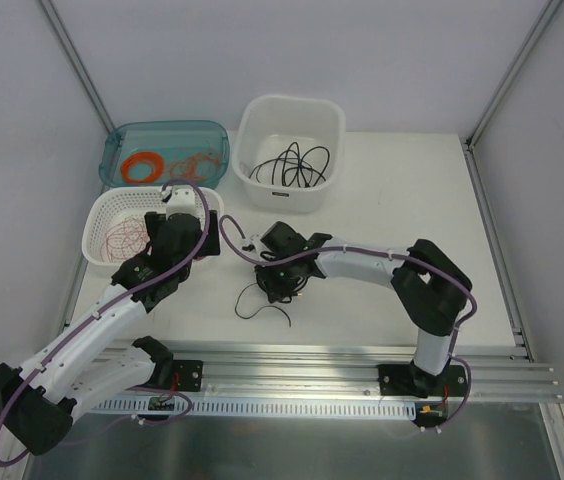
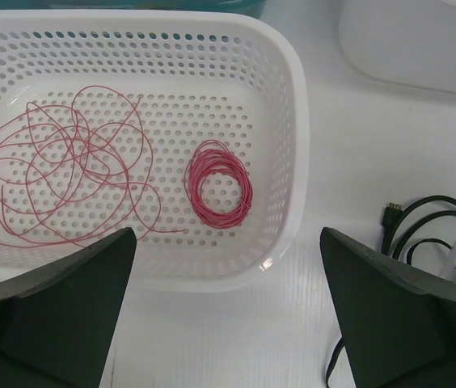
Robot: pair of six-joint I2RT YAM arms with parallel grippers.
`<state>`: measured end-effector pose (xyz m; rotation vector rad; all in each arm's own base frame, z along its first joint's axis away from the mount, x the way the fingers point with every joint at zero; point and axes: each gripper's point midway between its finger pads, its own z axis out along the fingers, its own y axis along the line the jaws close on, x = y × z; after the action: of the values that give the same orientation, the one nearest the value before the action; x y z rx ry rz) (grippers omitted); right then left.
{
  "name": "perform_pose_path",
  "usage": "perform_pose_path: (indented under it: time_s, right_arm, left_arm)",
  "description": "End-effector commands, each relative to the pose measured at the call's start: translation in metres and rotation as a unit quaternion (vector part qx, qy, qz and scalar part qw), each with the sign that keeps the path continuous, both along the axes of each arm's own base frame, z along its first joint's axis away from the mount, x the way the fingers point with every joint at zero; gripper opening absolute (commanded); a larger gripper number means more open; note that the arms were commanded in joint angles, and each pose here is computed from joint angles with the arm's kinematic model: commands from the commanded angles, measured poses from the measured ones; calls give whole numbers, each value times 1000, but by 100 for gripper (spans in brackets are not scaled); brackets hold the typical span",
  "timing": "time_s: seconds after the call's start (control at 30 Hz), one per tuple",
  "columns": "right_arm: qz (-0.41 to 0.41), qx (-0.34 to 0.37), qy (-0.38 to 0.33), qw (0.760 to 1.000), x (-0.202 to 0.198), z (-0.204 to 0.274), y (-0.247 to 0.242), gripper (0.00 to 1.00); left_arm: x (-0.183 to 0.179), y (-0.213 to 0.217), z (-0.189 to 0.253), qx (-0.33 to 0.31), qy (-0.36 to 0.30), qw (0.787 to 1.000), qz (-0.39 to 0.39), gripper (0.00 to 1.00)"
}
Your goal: Untangle the cables
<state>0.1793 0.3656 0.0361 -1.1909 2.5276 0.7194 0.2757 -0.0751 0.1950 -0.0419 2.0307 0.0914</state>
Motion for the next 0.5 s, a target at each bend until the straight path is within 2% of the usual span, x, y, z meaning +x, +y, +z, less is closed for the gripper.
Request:
perform_pose_path:
  time_s: [0.0,0.07,0.27,0.47]
  right_arm:
    - [-8,43,-56,997,14,57,-4,1]
    - [-10,43,-83,996,20,83,-12,1]
    - [-49,76,-199,976,45,199,-51,1]
    - [-97,140,-328,929,57,321,-92,1]
  left_arm:
    - [3,4,4,-7,-12,1000,12,99]
    - [3,2,3,-8,-10,1000,7,99]
    - [4,-5,0,-11,0,1000,-10,99]
    - [5,-10,-4,-11,9,1000,-21,99]
